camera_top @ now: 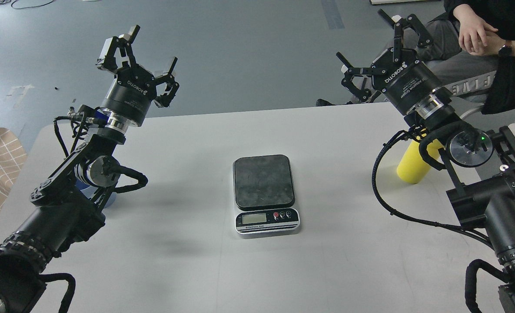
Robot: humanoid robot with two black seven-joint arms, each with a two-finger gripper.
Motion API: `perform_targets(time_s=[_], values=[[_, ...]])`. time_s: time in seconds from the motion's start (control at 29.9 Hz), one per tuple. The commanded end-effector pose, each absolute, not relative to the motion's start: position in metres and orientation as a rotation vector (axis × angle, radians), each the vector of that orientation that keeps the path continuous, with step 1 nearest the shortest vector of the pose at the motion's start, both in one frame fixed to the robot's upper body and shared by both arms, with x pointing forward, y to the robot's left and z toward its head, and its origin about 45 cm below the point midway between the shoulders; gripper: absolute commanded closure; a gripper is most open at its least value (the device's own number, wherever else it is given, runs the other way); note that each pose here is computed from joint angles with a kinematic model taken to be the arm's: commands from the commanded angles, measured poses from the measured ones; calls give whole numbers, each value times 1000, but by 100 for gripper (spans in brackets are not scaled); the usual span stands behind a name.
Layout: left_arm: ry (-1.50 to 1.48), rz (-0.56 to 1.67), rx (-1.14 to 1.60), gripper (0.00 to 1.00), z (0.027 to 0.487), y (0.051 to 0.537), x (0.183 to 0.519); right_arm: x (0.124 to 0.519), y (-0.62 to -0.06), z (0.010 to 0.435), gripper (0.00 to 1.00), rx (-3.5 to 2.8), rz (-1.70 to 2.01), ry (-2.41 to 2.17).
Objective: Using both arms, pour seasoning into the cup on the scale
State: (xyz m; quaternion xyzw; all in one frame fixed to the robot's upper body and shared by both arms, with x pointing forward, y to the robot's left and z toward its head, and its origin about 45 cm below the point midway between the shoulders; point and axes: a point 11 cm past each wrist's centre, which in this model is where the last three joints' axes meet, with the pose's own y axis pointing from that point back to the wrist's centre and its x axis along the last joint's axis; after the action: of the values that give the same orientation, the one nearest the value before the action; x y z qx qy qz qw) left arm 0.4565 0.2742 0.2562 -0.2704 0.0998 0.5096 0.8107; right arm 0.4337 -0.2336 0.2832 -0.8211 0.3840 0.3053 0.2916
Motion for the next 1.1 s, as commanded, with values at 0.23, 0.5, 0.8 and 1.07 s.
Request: perform_targets(time_s=[0.23,0.5,0.8,1.07], values=[[215,1088,-578,2,256,273,456,434,-233,284,0,-2189,813,1021],[208,1081,-583,2,260,272,458,433,-233,283,0,-2188,816,1021],[204,1080,-588,2,263,272,459,433,-233,283,0,-2188,816,1021],[204,1079,-585,2,262,271,459,434,-231,283,0,-2187,816,1017]])
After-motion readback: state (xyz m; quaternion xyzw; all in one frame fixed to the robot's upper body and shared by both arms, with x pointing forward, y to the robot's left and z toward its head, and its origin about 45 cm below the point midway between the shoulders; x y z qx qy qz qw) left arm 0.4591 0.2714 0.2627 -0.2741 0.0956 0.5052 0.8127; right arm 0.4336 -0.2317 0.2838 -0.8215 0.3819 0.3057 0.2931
